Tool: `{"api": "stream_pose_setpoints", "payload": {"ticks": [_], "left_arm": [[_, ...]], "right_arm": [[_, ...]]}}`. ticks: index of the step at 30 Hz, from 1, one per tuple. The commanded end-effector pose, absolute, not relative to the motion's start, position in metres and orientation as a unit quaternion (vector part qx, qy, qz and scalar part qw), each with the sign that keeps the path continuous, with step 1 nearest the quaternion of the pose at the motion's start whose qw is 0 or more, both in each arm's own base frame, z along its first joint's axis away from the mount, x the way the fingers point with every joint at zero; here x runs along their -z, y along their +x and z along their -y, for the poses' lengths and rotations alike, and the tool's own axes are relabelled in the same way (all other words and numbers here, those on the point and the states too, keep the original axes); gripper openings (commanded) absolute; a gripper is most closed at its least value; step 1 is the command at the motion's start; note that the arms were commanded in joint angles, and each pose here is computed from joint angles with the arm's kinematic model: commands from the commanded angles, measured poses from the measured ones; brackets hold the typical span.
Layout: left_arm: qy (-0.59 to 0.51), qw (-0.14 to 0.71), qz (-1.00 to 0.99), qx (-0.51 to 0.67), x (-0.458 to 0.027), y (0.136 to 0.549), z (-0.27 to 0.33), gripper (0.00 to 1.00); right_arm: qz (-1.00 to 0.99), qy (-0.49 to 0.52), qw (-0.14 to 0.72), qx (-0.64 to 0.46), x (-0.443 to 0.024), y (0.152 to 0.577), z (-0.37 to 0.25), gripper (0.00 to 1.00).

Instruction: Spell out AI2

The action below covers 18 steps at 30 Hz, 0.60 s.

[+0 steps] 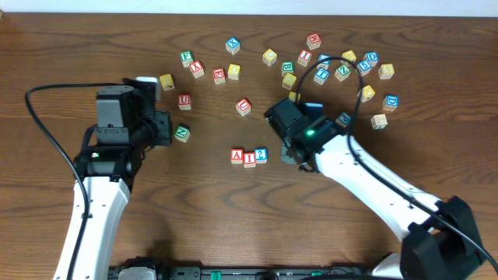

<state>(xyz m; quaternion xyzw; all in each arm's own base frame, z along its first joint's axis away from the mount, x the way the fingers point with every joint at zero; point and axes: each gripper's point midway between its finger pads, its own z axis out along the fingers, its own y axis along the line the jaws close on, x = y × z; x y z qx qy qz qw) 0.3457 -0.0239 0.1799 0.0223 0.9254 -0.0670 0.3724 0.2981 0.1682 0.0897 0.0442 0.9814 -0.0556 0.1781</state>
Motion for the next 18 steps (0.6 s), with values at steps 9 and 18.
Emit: {"api": "stream_pose_setpoints", "payload": {"ticks": [9,18], "left_arm": [[0.012,0.329,-0.941,0.08,-0.157,0.331,0.024,0.07],[0.009,0.286,-0.955,0.081,-0.121,0.321,0.024,0.07]], "right_arm": [[-0.982,-0.024,0.184,0.017,-0.079,0.289,-0.221,0.01],[-0.982,-0.065,0.175,0.018,-0.07,0.268,-0.244,0.01]]}}
